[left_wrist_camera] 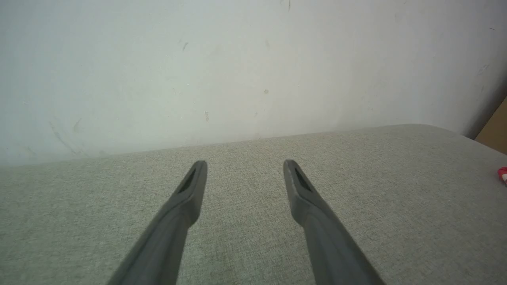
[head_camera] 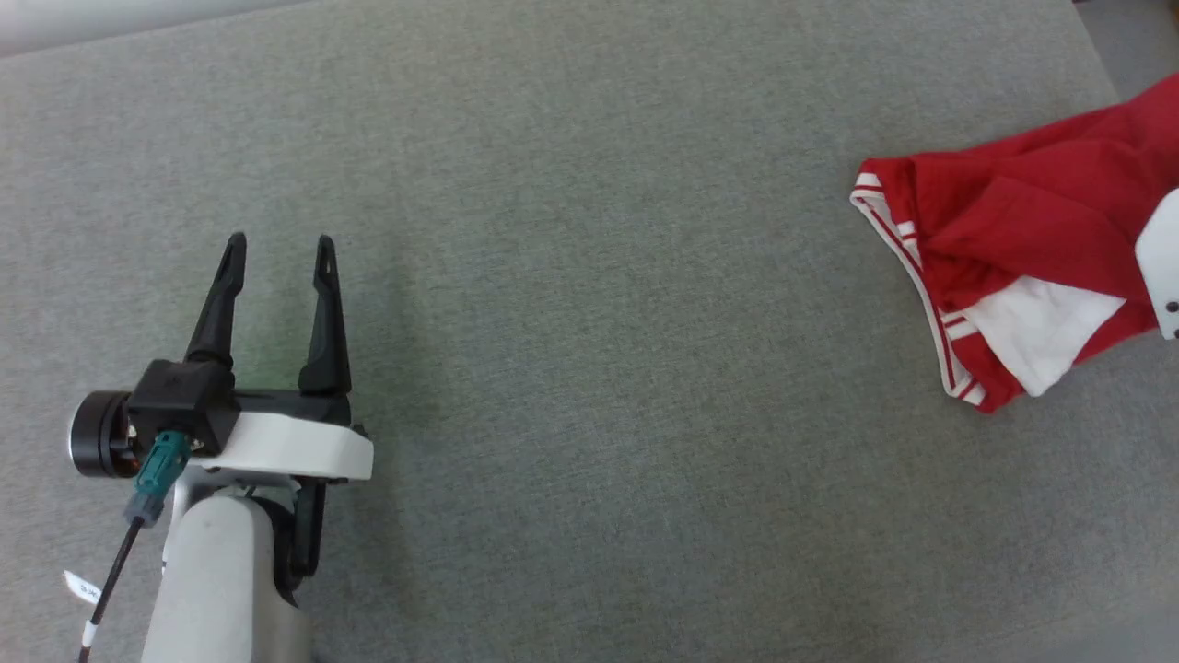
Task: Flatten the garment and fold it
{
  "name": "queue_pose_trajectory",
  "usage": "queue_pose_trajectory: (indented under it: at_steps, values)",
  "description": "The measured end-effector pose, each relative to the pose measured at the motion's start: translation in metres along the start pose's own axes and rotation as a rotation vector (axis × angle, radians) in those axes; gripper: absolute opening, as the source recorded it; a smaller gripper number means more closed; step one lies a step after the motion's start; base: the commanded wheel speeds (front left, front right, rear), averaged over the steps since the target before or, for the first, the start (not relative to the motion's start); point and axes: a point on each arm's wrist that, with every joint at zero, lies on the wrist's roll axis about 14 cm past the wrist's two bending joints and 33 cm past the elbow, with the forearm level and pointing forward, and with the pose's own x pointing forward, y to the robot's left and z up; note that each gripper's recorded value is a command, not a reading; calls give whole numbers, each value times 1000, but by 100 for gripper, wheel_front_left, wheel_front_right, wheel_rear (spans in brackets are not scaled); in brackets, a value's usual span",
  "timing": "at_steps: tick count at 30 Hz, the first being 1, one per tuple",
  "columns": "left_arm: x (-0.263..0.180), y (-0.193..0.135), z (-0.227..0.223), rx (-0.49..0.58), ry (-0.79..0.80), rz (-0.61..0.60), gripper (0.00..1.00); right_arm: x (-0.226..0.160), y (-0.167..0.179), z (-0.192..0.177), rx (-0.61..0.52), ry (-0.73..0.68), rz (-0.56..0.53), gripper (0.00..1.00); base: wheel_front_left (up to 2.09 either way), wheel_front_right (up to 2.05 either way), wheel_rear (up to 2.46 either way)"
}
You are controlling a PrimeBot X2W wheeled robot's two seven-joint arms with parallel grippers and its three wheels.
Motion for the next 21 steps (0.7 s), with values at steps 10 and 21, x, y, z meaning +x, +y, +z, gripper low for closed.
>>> queue_pose_trajectory:
  at_steps: [10, 21]
  values:
    - [-33, 5, 18, -31, 5, 44, 100, -31, -11, 15, 289, -231, -28, 100, 0, 0, 0]
    - [-86, 18, 56, -49, -52, 118, 100, -117, 18, 81, 581, -669, 59, 100, 0, 0, 0]
